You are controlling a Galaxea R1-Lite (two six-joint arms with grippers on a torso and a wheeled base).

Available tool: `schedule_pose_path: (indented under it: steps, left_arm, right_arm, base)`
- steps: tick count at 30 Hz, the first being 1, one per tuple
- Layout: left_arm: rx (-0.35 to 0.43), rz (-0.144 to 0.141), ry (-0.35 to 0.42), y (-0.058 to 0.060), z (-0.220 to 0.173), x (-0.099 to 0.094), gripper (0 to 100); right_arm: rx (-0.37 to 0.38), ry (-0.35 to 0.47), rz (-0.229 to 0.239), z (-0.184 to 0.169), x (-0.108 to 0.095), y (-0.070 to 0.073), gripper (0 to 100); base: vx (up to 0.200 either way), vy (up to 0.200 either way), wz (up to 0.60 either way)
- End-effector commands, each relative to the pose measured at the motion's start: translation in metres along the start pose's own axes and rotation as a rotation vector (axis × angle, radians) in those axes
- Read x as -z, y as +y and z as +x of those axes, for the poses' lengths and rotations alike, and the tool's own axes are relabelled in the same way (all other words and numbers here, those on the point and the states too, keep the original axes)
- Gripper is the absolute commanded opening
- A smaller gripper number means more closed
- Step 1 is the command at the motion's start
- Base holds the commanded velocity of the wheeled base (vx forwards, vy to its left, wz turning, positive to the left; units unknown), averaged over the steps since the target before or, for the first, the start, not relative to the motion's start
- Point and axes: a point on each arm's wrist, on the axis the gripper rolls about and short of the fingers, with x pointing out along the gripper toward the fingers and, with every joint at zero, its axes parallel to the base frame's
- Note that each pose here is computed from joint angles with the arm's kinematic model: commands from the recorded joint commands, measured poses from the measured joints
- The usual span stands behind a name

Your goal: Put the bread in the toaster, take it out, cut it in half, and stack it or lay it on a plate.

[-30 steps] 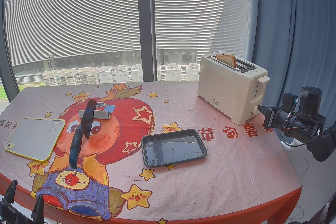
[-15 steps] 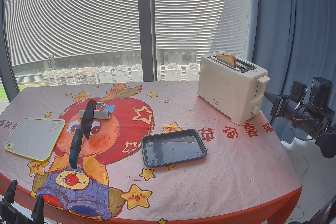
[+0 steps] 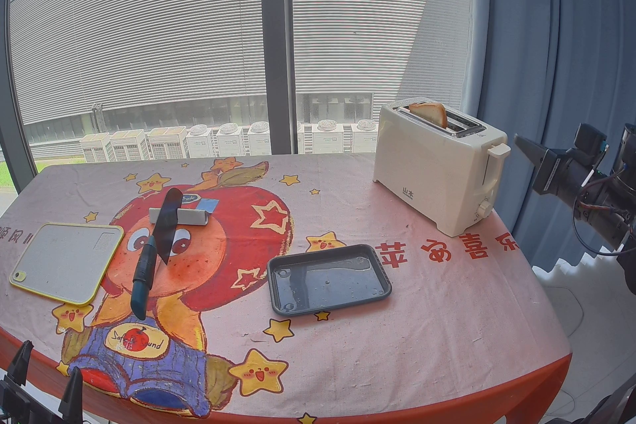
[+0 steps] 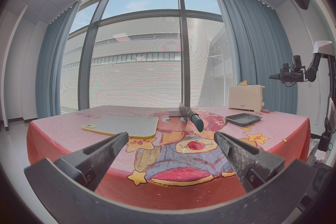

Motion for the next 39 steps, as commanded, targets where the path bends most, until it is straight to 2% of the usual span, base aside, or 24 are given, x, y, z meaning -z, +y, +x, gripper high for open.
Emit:
schedule_pose_path:
  steps: [1,10,16,22,28,31,39]
  left_arm:
    - [0.0,-0.001,0.001,0.0,0.0,0.005,100]
    - [0.0,0.0,0.001,0.0,0.0,0.005,100]
    - [0.0,0.0,0.001,0.0,0.0,0.005,100]
    - [0.0,-0.001,0.001,0.0,0.0,0.005,100]
    - [0.0,0.0,0.001,0.0,0.0,0.005,100]
    - [0.0,-0.001,0.001,0.0,0.0,0.005,100]
    - [0.0,0.0,0.001,0.0,0.0,0.005,100]
  right_arm:
    - [-0.014,-0.044,-0.008,0.0,-0.004,0.001,0]
    - [-0.018,-0.105,-0.021,0.016,0.003,-0.003,0]
    - [0.014,-0.106,-0.073,0.018,0.005,-0.012,0]
    - [0.017,-0.103,-0.087,0.018,0.006,-0.013,0]
    - [0.053,-0.09,-0.141,0.023,0.011,-0.024,0]
    - [0.05,-0.099,-0.141,0.023,0.011,-0.024,0]
    - [0.049,-0.085,-0.143,0.036,0.03,-0.027,0]
  base:
    - [0.0,0.0,0.0]
    - [0.0,0.0,0.0]
    - [0.0,0.0,0.0]
    - [0.0,0.0,0.0]
    - [0.0,0.0,0.0]
    - [0.0,0.0,0.0]
    - [0.0,0.0,0.0]
